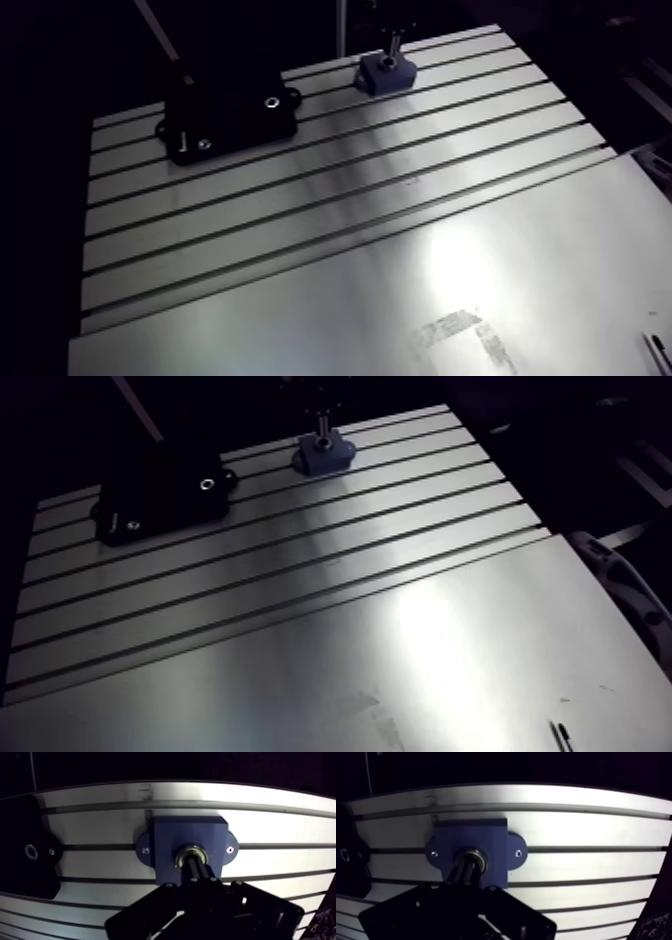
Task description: Pick up the bearing and press it into the housing until flush.
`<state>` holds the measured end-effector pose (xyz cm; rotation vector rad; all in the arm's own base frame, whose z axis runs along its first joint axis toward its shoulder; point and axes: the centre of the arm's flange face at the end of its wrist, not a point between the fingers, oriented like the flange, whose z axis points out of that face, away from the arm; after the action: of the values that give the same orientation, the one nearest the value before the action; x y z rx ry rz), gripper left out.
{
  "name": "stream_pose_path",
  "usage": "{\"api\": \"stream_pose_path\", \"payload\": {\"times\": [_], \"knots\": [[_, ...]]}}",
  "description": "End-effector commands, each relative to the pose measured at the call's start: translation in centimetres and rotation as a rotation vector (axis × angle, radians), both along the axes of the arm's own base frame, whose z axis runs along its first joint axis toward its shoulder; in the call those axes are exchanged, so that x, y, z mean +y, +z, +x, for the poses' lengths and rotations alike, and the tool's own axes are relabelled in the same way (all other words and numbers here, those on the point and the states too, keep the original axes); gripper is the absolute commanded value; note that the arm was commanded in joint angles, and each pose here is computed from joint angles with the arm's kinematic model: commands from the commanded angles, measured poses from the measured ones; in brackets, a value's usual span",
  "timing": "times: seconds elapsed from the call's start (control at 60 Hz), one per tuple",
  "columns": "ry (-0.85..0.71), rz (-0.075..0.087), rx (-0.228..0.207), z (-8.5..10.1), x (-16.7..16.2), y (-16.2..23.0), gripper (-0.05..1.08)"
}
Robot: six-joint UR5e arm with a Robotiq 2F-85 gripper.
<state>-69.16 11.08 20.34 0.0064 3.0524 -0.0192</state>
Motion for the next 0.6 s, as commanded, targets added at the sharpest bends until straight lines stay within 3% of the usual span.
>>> {"api": "stream_pose_path", "payload": {"times": [0.017,0.6], "knots": [[0.000,0.000,-0.002,-0.04,0.07,-0.31,1.08],[-0.003,-0.001,-0.006,0.35,0.15,-0.93,1.08]]}}
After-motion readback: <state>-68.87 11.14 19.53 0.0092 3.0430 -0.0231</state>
